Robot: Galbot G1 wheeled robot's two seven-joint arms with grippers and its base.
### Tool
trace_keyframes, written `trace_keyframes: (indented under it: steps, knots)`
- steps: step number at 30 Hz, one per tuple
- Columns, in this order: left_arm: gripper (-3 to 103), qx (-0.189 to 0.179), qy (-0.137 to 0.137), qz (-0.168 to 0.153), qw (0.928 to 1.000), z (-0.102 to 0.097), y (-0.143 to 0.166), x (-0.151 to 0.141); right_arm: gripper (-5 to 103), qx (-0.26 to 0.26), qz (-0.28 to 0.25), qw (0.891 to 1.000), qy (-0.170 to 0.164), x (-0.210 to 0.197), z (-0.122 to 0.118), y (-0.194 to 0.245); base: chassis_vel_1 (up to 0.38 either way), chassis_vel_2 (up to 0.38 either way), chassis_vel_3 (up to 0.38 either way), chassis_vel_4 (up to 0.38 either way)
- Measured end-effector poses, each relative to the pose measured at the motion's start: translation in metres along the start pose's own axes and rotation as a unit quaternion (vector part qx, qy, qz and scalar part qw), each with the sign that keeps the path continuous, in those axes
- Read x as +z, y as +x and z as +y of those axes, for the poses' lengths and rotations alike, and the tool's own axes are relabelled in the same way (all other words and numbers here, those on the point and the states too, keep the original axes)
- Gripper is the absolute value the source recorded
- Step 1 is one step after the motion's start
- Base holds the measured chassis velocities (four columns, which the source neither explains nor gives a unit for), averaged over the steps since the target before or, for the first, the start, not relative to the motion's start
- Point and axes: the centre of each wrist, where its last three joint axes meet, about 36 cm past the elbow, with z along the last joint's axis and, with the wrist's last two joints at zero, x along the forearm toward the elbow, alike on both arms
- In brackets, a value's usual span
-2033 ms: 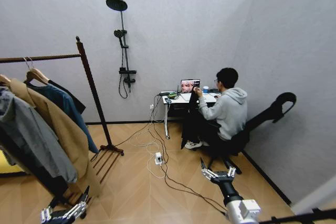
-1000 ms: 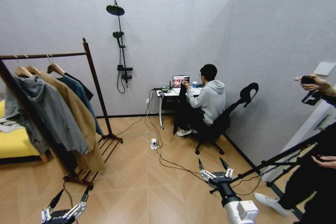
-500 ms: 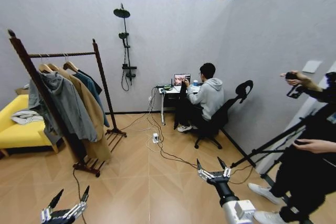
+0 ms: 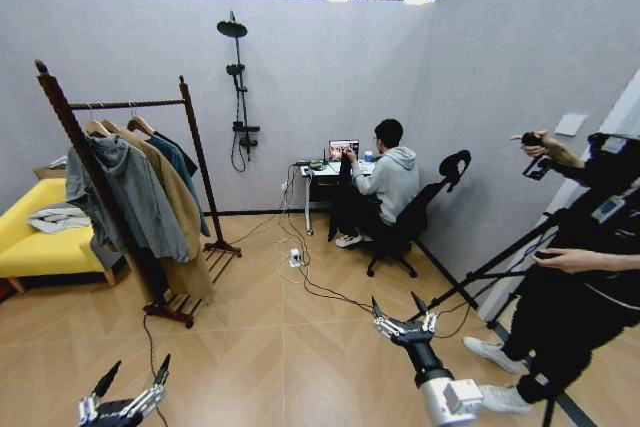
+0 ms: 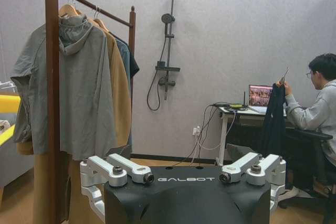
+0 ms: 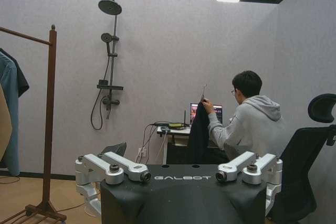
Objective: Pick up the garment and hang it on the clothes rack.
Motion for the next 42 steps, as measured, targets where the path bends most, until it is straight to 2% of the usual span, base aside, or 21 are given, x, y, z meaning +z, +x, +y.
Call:
trace_keyframes:
  steps: [13, 17, 28, 34, 42]
  knots:
    - [100, 0.0, 0.0, 0.0, 1.0, 0.0, 0.0, 0.0, 100, 0.004, -0.007, 1.0, -0.007, 0.001, 0.002, -0.005, 0.0, 0.0, 0.0, 0.0]
    - [100, 0.0, 0.0, 0.0, 1.0, 0.0, 0.0, 0.0, 100, 0.005, 0.005, 1.0, -0.02, 0.002, 0.003, -0.003, 0.0, 0.0, 0.0, 0.0]
    - [100, 0.0, 0.0, 0.0, 1.0, 0.0, 0.0, 0.0, 100, 0.009, 0.023, 1.0, -0.016, 0.012, -0.003, 0.009, 0.0, 0.0, 0.0, 0.0]
    - [100, 0.0, 0.0, 0.0, 1.0, 0.0, 0.0, 0.0, 100, -0.004, 0.045, 0.998, -0.045, 0.017, -0.005, 0.014, 0.0, 0.0, 0.0, 0.0]
    - [100, 0.0, 0.0, 0.0, 1.0, 0.0, 0.0, 0.0, 100, -0.004, 0.052, 0.998, -0.042, 0.014, -0.011, 0.014, 0.0, 0.0, 0.0, 0.0]
